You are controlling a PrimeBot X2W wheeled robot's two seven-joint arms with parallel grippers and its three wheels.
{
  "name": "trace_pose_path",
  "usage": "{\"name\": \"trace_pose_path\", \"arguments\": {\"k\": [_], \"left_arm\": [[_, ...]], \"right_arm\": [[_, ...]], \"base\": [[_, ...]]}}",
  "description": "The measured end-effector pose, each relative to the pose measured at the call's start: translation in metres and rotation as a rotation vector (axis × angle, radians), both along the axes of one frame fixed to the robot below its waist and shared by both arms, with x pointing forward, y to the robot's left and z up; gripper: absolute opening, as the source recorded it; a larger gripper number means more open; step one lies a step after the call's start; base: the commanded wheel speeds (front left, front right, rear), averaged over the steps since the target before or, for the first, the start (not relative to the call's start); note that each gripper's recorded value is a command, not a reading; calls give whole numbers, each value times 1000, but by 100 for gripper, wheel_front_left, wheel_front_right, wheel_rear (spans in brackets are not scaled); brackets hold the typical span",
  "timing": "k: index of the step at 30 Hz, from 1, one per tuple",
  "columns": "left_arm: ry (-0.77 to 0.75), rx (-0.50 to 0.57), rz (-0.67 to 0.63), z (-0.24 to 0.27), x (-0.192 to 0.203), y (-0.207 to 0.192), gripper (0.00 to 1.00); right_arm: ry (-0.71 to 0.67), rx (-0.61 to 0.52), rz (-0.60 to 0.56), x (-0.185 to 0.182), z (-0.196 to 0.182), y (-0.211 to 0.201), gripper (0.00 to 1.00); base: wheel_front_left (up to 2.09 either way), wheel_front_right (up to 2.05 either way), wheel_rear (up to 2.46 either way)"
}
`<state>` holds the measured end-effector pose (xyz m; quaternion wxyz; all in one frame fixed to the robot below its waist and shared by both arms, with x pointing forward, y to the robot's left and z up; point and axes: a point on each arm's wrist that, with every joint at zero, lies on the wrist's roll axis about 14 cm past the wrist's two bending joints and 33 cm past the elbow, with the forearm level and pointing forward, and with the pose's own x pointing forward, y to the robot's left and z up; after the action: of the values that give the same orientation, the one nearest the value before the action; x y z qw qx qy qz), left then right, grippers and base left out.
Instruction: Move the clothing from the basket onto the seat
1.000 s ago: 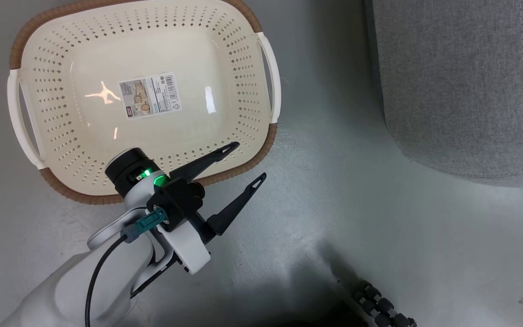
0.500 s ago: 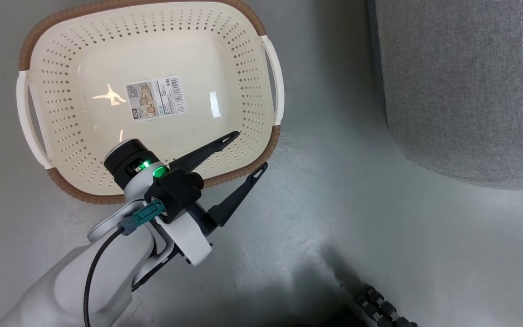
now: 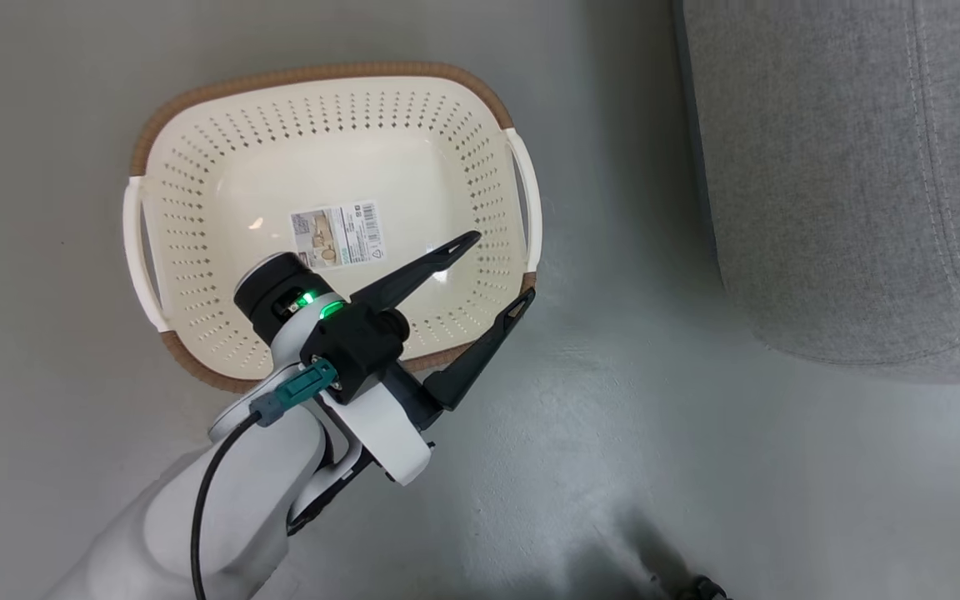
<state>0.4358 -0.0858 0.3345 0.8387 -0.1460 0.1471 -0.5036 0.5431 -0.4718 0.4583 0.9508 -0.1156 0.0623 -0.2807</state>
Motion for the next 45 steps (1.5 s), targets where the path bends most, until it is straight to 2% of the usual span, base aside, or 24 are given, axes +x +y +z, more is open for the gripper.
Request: {"name": "trace_pose_path", "arguments": {"k": [4, 8, 18, 22, 23, 27, 30, 31, 35, 39, 45], "left_arm": [[-22, 2, 38, 19, 1, 4, 100], [-51, 6, 115, 43, 6, 16, 100], [-101, 45, 344, 82, 16, 71, 100], [-132, 63, 478, 98, 23, 106, 100], [-146, 71, 548, 106, 25, 126, 100], [-189, 103, 689, 122, 26, 171, 100], [-216, 111, 799, 136, 22, 203, 100], [-216, 111, 799, 136, 22, 203, 100], [-252, 160, 998, 150, -1, 265, 100], [-261, 184, 1092, 155, -21, 291, 100], [-252, 208, 1135, 151, -46, 302, 100]], "right_arm": [[-20, 14, 51, -8, 7, 15, 100], [-39, 23, 155, -9, 16, 49, 100], [-137, 80, 423, 4, 41, 160, 100], [-179, 98, 529, 7, 58, 201, 100], [-190, 115, 580, 5, 62, 221, 100], [-215, 148, 682, -2, 72, 263, 100], [-237, 180, 746, -9, 80, 289, 100], [-237, 180, 746, -9, 80, 289, 100], [-258, 217, 868, -31, 91, 335, 100], [-248, 263, 908, -55, 84, 355, 100], [-227, 317, 890, -83, 70, 359, 100]], "base": [[0, 0, 0], [0, 0, 0], [0, 0, 0], [0, 0, 0], [0, 0, 0], [0, 0, 0], [0, 0, 0], [0, 0, 0], [0, 0, 0], [0, 0, 0], [0, 0, 0]]}}
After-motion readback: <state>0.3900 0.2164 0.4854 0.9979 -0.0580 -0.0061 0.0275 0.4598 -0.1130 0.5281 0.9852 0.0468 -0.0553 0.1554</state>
